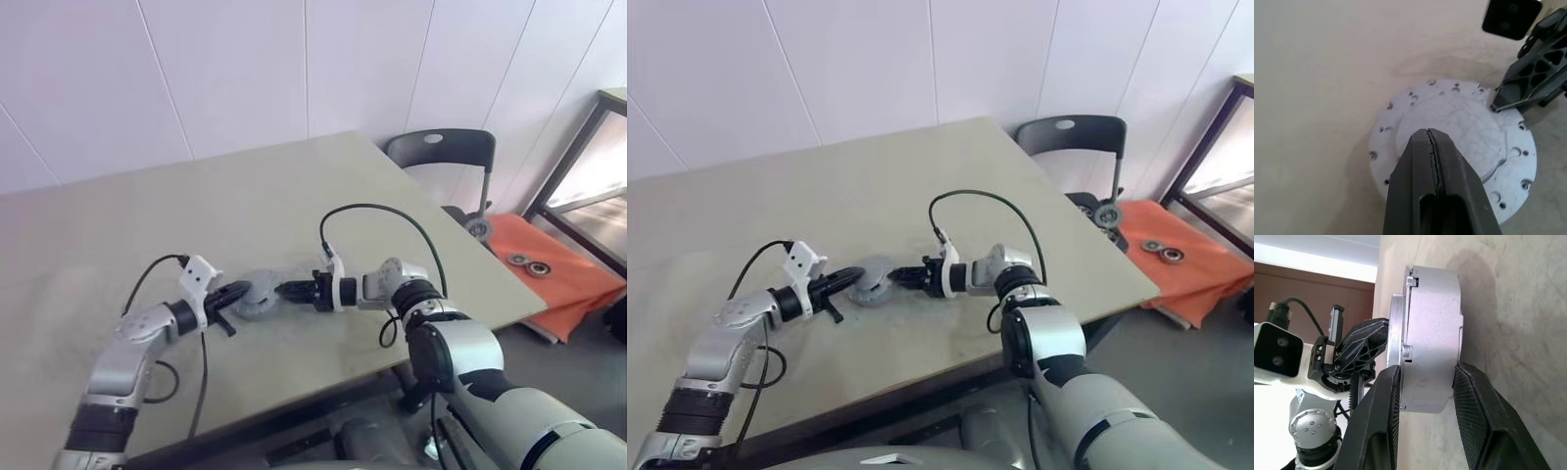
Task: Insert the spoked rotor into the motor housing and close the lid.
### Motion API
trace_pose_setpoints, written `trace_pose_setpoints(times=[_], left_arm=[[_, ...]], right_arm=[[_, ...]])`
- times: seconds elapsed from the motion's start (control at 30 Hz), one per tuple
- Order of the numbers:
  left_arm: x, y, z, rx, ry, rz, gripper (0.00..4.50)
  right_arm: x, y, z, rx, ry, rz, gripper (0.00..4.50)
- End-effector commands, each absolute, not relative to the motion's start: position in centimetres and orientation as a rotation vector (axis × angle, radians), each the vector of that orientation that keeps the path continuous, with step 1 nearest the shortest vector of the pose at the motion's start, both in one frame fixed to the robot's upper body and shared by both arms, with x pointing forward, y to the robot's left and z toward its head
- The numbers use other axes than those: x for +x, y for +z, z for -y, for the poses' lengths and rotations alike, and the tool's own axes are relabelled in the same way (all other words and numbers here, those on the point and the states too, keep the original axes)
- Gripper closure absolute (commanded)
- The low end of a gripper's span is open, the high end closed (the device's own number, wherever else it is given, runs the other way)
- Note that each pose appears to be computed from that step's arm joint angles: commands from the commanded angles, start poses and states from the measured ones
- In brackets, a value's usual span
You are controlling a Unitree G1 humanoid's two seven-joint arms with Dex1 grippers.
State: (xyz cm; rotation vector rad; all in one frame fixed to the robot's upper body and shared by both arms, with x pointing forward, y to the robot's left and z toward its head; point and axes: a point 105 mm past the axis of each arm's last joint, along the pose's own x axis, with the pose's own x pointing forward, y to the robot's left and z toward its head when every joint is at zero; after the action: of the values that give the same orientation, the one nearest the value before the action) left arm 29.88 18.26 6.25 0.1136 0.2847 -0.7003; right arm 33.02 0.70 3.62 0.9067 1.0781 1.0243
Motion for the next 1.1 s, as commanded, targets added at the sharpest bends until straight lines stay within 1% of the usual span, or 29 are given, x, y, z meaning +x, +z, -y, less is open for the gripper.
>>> trace_pose_setpoints(times=[0.03,0.13,0.2,0.33,0.43,0.57,0.93,1.03,1.1], left_arm=[[29.9,7.6,-19.2,0.128,-0.676,-0.255,4.50],[29.7,7.7,-19.6,0.127,-0.663,-0.260,4.50],[29.6,7.7,-19.7,0.127,-0.659,-0.265,4.50],[29.3,7.6,-19.8,0.124,-0.655,-0.272,4.50],[29.2,7.4,-19.8,0.122,-0.652,-0.277,4.50],[29.2,7.3,-19.7,0.120,-0.651,-0.281,4.50],[29.3,7.2,-19.5,0.117,-0.655,-0.285,4.50],[29.3,7.2,-19.5,0.117,-0.655,-0.286,4.50],[29.3,7.1,-19.4,0.116,-0.655,-0.286,4.50]], right_arm=[[32.7,2.7,-1.7,0.844,1.019,-1.084,3.25],[32.2,1.5,-1.5,0.833,0.953,-1.145,3.25],[32.0,1.3,-1.7,0.847,0.941,-1.156,3.25],[32.1,0.9,-1.7,0.813,0.922,-1.153,3.25],[32.6,1.3,-1.7,0.832,0.922,-1.112,3.25],[33.1,0.8,-1.4,0.808,0.870,-1.093,3.25],[33.2,0.7,-1.5,0.811,0.869,-1.073,3.25],[32.5,-0.4,-1.2,0.691,0.870,-1.131,3.25],[31.9,-0.8,-1.2,0.665,0.886,-1.163,3.25]])
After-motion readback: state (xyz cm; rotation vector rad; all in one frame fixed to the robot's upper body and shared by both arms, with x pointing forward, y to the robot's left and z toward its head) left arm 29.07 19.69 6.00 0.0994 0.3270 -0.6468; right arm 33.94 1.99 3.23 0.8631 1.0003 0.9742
